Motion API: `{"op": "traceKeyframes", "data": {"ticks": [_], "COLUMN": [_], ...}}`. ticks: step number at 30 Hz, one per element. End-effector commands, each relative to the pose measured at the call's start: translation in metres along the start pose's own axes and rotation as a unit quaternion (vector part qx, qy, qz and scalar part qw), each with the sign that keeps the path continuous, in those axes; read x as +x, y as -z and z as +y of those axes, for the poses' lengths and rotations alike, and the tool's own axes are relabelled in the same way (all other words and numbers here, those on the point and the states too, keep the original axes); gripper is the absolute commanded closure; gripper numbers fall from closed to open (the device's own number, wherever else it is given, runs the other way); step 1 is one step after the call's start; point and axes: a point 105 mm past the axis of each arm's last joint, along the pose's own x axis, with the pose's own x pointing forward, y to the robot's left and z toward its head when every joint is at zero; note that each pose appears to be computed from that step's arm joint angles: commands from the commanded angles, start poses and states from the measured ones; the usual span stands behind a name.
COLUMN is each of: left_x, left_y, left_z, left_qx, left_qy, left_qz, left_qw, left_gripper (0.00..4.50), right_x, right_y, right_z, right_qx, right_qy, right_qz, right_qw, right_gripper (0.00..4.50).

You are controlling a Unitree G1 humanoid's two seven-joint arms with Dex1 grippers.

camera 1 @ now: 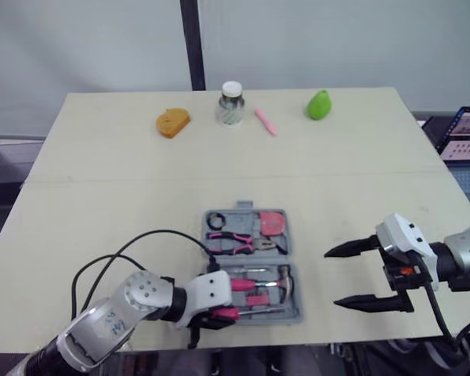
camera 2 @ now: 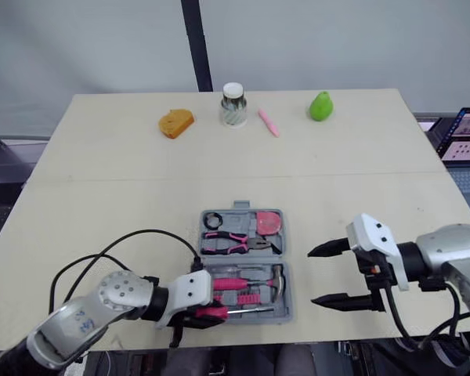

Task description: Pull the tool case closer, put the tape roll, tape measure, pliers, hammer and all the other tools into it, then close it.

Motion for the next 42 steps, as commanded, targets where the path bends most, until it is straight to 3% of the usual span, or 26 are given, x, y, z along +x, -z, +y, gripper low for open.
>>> {"op": "traceKeyframes", "data": {"ticks": [1, 42], "left_x": [0.004, 0.028], "left_y": [-0.004, -0.016], "left_z": [-0.002, 0.005], "left_qx": [0.007, 0.025], "left_qy": [0.005, 0.027], "left_qz": [0.002, 0.030], "left_qw": [1.000, 0.999], "left_gripper": [3.86, 3.86], "right_x": [-0.002, -0.004], "right_y": [-0.008, -0.003], "right_z": [0.002, 0.002], "right_qx": [-0.020, -0.013], "right_qy": [0.004, 0.018], "right_qz": [-0.001, -0.006], "right_qw": [1.000, 1.000], "right_gripper": [0.00, 0.00]}}
